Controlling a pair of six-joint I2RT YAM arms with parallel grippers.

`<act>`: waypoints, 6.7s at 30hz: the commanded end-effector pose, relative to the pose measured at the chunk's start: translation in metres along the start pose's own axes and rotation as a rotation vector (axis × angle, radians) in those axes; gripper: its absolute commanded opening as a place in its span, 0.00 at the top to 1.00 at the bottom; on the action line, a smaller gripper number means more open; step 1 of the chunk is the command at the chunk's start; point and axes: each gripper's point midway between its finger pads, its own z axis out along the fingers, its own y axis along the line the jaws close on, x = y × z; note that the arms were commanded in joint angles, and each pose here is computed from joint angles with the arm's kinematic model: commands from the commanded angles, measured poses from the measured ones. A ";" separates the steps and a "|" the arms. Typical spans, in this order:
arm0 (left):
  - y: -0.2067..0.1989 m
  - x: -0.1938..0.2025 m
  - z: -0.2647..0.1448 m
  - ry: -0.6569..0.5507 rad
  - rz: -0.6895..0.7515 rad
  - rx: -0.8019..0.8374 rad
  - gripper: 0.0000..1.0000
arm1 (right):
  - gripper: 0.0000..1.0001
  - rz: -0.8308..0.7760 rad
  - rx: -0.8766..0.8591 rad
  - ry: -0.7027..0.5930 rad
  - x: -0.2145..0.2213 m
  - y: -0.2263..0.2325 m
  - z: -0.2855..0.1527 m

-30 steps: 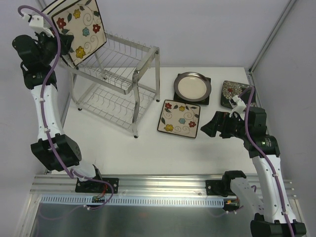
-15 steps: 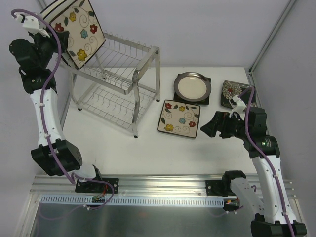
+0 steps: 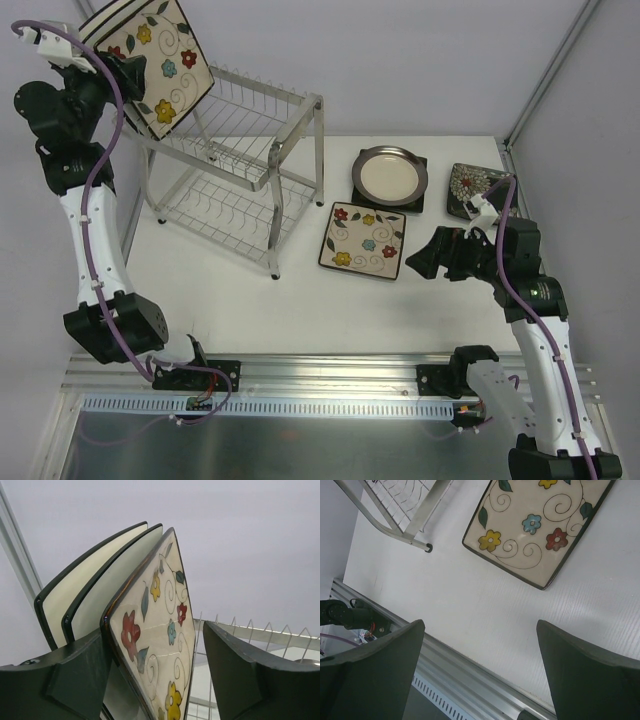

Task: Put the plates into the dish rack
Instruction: Insert the plate into the dish rack, then grab a plate with the right arm, then pass the plate from the right arm to the left

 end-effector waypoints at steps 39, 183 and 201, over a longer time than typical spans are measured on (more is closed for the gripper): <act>-0.066 -0.020 -0.122 -0.022 -0.257 -0.225 0.01 | 0.00 0.167 0.064 -0.017 -0.006 -0.015 0.023; -0.356 0.172 -0.234 0.653 -0.808 0.492 0.12 | 0.99 0.142 -0.674 -0.055 -0.053 0.118 -0.039; -0.394 0.121 -0.224 0.567 -0.947 0.713 0.43 | 0.99 0.059 -0.742 -0.068 -0.052 0.138 -0.062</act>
